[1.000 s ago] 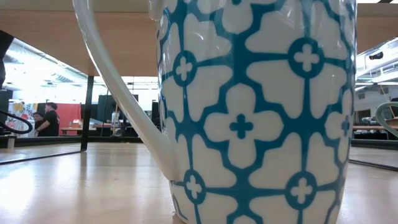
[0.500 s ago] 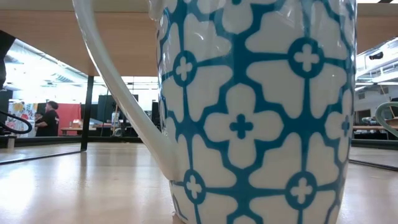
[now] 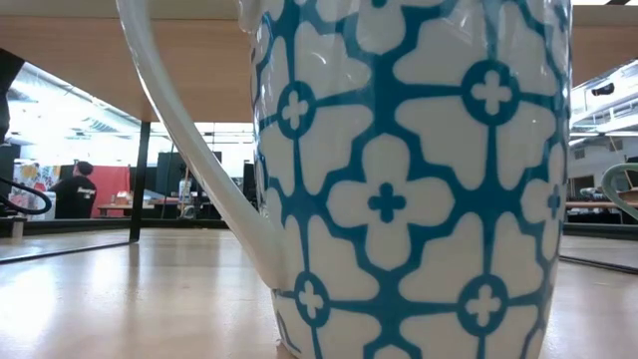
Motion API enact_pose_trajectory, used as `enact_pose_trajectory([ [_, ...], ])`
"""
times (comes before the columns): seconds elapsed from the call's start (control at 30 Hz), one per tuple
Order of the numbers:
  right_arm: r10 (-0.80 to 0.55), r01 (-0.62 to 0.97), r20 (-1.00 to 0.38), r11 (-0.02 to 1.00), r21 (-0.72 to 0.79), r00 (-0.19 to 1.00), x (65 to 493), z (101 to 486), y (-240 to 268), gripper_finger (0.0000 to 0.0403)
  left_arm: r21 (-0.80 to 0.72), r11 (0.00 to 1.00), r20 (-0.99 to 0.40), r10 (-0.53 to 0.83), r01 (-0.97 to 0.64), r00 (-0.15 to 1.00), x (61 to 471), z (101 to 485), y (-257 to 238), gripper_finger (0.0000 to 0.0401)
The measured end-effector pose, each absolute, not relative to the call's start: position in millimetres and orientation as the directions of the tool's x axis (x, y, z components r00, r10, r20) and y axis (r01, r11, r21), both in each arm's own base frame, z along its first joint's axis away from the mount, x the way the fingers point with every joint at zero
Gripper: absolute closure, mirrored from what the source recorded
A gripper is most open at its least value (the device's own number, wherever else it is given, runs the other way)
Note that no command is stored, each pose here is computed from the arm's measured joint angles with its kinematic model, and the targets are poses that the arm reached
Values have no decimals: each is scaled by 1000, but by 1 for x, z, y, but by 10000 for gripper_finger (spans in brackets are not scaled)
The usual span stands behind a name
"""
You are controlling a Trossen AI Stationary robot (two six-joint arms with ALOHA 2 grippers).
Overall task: Place coffee mugs
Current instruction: Put the pink mug on the shelf
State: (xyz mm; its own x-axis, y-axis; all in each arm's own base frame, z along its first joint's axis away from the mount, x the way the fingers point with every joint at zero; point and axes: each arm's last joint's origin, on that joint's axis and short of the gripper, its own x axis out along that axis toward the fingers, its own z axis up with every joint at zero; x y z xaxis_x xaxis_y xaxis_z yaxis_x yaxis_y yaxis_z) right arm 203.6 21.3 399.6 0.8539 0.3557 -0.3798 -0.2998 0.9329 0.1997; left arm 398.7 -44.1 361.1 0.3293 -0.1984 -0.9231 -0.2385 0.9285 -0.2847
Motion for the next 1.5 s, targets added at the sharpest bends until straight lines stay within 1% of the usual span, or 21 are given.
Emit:
enact_pose_trajectory([
  [0.17, 356, -300, -380, 933, 200, 854, 204, 400, 21, 270, -288, 930, -918, -200, -229, 344, 400, 362, -44, 274],
  [0.3, 356, -300, -380, 933, 200, 854, 204, 400, 21, 270, -289, 926, -916, -194, -244, 351, 400, 363, -38, 253],
  [0.47, 356, -300, -382, 933, 200, 853, 204, 399, 21, 270, -303, 922, -892, -186, -240, 412, 391, 380, -27, 251],
  [0.6, 356, -299, -386, 933, 201, 851, 203, 399, 21, 270, -308, 920, -881, -179, -243, 437, 378, 395, -18, 251],
  [0.7, 356, -297, -394, 933, 204, 847, 203, 398, 21, 270, -287, 932, -887, -172, -220, 428, 359, 408, -14, 251],
  [0.8, 356, -294, -410, 933, 208, 840, 202, 397, 21, 270, -248, 950, -914, -163, -192, 372, 341, 415, -14, 250],
  [0.97, 356, -291, -422, 933, 211, 834, 202, 395, 21, 270, -212, 973, -910, -163, -89, 382, 333, 420, -32, 250],
  [1.07, 356, -291, -421, 933, 211, 834, 202, 396, 21, 270, -179, 983, -920, -154, -34, 361, 334, 415, -45, 250],
  [1.13, 356, -291, -422, 933, 211, 834, 202, 395, 21, 270, -144, 990, -937, -134, -5, 322, 335, 405, -53, 250],
  [1.3, 356, -291, -421, 933, 211, 834, 202, 395, 21, 270, -59, 998, -970, -59, 6, 237, 339, 377, -64, 250],
  [1.43, 355, -291, -418, 933, 210, 836, 202, 396, 21, 270, -38, 999, -970, -39, 5, 240, 347, 360, -65, 251],
  [1.5, 355, -291, -418, 933, 210, 836, 202, 396, 21, 270, -26, 1000, -964, -24, -3, 264, 350, 357, -64, 250],
])
